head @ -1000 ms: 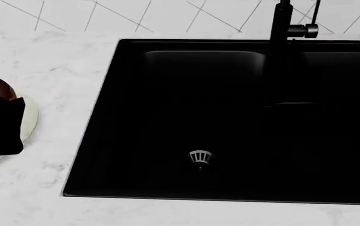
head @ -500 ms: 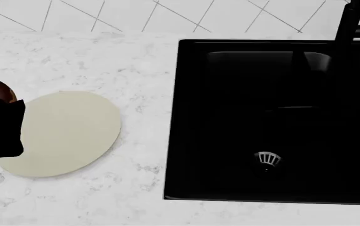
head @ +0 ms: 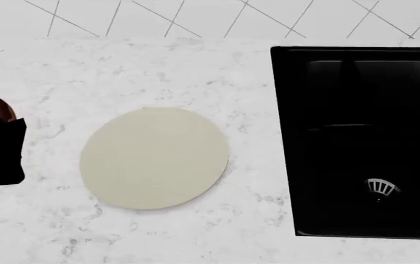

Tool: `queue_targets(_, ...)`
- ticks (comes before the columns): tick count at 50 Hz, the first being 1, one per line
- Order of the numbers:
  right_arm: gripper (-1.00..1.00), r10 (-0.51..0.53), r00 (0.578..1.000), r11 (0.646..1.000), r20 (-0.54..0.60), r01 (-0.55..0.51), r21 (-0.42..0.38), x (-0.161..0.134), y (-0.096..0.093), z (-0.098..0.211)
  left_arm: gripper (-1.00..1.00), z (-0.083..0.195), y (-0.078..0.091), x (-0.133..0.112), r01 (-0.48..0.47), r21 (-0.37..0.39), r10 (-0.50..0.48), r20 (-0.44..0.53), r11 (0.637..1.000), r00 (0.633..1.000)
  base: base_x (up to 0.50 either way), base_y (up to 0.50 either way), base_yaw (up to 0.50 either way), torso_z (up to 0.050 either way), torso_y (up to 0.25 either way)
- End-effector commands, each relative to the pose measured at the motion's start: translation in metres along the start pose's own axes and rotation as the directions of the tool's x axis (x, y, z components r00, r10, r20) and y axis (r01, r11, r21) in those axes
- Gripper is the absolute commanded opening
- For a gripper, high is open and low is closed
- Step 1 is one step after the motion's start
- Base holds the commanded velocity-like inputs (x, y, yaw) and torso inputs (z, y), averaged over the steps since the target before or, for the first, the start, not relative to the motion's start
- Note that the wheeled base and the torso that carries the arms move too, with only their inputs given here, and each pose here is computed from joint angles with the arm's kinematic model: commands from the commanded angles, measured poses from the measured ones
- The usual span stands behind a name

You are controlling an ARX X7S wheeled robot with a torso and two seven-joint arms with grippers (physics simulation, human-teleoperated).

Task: Place the pastries on the plates.

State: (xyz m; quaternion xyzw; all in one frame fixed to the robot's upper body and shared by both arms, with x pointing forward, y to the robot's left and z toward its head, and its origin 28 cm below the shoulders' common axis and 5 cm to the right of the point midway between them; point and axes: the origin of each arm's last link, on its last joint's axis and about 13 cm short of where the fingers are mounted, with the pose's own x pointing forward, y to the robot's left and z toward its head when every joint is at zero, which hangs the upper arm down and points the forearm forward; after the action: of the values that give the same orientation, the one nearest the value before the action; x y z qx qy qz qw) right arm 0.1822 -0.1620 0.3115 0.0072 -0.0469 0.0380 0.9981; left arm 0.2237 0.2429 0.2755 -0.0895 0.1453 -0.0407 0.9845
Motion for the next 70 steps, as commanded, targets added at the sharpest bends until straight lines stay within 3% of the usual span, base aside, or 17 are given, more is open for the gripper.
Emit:
queue_targets(1, 1.00, -0.008, 1.000, 1.000, 0.014, 0.008, -0.002, 0.001, -0.001, 0.002, -1.00, 0.001, -0.001, 0.001, 0.004, -0.018, -0.004, 0.000, 1.000, 1.000, 0.00, 0.00, 0.00, 0.000, 0.000)
queue_targets(18, 1.00, -0.016, 1.000, 1.000, 0.008, 0.016, 0.006, 0.002, -0.001, 0.000, -1.00, 0.007, -0.008, 0.008, 0.036, 0.015, -0.036, -0.005, 0.999, 0.999, 0.35, 0.00, 0.00, 0.000, 0.001)
queue_targets(28, 1.00, -0.044, 0.999, 0.999, 0.020, 0.043, 0.033, 0.002, -0.002, -0.005, -1.00, 0.008, -0.033, 0.073, 0.130, 0.154, -0.109, -0.138, 0.979, 0.984, 0.00, 0.00, 0.00, 0.000, 0.000)
queue_targets(31, 1.00, -0.046, 0.999, 0.998, 0.021, 0.045, 0.036, 0.000, 0.000, -0.007, -1.00, 0.006, -0.041, 0.096, 0.142, 0.166, -0.113, -0.173, 0.976, 0.978, 0.00, 0.00, 0.00, 0.000, 0.003)
queue_targets(40, 1.00, -0.060, 0.998, 0.997, 0.013, 0.059, 0.042, -0.002, 0.002, -0.009, -1.00, -0.005, -0.054, 0.126, 0.167, 0.215, -0.115, -0.238, 0.962, 0.965, 0.00, 0.00, 0.00, 0.000, 0.000)
queue_targets(52, 1.00, -0.055, 0.998, 0.997, 0.005, 0.055, 0.048, -0.004, 0.002, -0.008, -1.00, -0.031, -0.057, 0.131, 0.192, 0.246, -0.111, -0.309, 0.950, 0.945, 0.00, 0.00, 0.00, 0.000, 0.001)
queue_targets(70, 1.00, -0.059, 0.998, 0.997, -0.011, 0.060, 0.056, -0.008, 0.001, -0.011, -1.00, -0.053, -0.057, 0.141, 0.187, 0.225, -0.098, -0.357, 0.956, 0.929, 0.00, 0.00, 0.00, 0.000, 0.000)
